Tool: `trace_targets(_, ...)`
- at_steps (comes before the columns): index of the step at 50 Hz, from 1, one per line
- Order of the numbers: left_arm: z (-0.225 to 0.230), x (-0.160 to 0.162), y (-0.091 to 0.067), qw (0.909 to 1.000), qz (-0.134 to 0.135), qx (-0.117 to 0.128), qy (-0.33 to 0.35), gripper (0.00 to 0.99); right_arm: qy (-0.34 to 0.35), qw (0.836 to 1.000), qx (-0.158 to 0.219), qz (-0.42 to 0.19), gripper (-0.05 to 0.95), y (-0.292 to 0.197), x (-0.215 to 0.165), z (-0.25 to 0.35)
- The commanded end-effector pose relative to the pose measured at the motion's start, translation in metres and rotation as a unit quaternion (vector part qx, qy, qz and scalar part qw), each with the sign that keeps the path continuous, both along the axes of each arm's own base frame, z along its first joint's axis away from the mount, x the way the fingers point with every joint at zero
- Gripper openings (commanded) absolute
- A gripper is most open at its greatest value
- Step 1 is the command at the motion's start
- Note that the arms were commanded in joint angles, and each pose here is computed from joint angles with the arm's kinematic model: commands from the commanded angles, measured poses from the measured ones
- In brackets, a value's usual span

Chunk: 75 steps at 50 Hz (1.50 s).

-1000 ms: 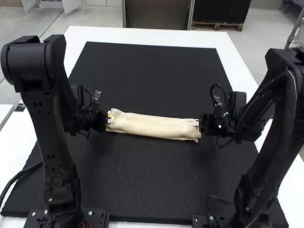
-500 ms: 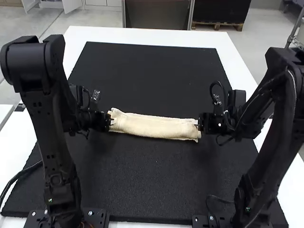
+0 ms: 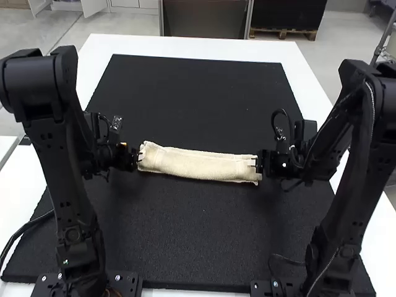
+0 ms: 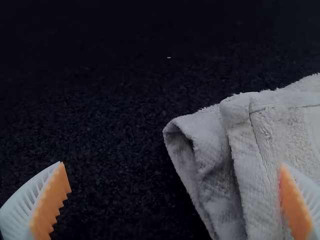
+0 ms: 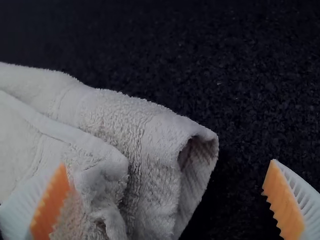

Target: Fold the towel.

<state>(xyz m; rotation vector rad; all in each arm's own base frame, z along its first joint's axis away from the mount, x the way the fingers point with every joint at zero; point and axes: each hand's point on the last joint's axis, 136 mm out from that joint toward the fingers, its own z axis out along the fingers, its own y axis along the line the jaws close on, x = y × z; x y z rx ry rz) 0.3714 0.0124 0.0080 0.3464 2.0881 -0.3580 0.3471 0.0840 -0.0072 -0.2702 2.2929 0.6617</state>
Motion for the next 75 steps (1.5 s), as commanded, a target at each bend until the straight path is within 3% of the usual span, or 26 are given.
trace_targets(1, -0.001, -0.003, 0.001, 1.0, -0.006, -0.001, -0.003, 0.951, 0.017, 1.0, 0.017, -0.003, 0.91, 0.004, 0.002, -0.004)
trace_targets(20, 0.007, -0.003, -0.004, 0.9997, -0.018, -0.01, -0.013, 0.961, 0.009, 1.0, 0.015, 0.021, 0.9, 0.02, -0.001, 0.001)
trace_targets(66, 0.007, -0.006, -0.005, 0.9997, -0.018, -0.013, -0.013, 0.961, -0.003, 0.999, 0.02, 0.026, 0.9, 0.022, -0.007, 0.02)
trace_targets(75, 0.007, -0.007, -0.006, 0.9997, -0.019, -0.013, -0.013, 0.961, -0.002, 0.999, 0.022, 0.025, 0.84, 0.022, -0.006, 0.021)
